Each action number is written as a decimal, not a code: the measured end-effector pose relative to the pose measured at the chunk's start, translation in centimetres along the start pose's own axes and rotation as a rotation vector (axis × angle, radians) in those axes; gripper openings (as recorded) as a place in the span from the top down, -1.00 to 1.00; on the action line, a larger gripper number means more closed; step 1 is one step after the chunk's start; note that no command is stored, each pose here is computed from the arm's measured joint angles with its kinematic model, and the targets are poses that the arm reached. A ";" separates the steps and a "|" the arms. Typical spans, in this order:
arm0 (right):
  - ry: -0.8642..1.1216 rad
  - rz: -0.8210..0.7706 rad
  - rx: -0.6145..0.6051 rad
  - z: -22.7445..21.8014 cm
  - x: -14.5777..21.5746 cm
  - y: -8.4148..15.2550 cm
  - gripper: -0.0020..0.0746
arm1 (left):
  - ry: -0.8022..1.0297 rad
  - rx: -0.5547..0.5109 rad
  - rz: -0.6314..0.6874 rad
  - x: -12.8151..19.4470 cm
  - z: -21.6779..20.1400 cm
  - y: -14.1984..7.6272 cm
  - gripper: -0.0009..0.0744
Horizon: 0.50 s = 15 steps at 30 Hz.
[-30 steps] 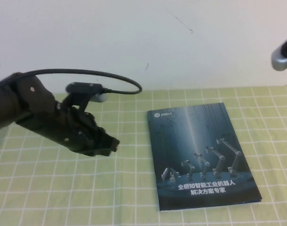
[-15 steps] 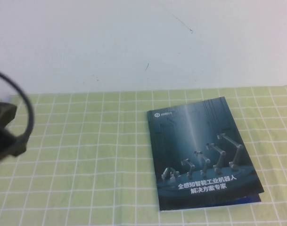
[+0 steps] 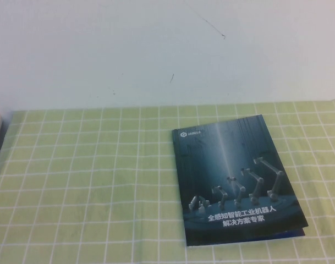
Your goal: Close book
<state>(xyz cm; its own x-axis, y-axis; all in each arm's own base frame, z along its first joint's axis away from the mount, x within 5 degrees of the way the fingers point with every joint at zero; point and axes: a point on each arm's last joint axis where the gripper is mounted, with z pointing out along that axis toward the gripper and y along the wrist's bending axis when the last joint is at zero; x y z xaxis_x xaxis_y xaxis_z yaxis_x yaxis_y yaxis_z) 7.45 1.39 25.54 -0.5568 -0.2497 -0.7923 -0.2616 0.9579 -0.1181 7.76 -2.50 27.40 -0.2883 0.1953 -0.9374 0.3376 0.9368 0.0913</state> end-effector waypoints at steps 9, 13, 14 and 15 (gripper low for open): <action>0.053 0.017 -0.005 0.4 0.9 0.1 0.95 | -0.097 -0.002 -0.012 -0.1 -1.3 0.0 0.99; 0.053 0.018 -0.006 0.4 0.9 0.1 0.95 | -0.097 -0.001 -0.015 -0.1 -1.3 0.0 0.99; 0.053 0.018 -0.006 0.4 0.9 0.1 0.95 | -0.097 -0.001 -0.015 -0.1 -1.3 0.0 0.99; 0.053 0.018 -0.006 0.4 0.9 0.1 0.95 | -0.097 -0.001 -0.015 -0.1 -1.3 0.0 0.99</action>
<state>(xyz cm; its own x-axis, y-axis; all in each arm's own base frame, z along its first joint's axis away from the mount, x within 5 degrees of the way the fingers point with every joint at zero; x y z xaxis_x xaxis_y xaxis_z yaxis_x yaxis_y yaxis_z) 7.23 1.35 24.59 -0.6025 -0.2398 -0.7612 -0.2561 0.9614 -0.1002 6.65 -2.16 27.94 -0.2050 0.1519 -0.9669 0.3330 0.9398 0.0771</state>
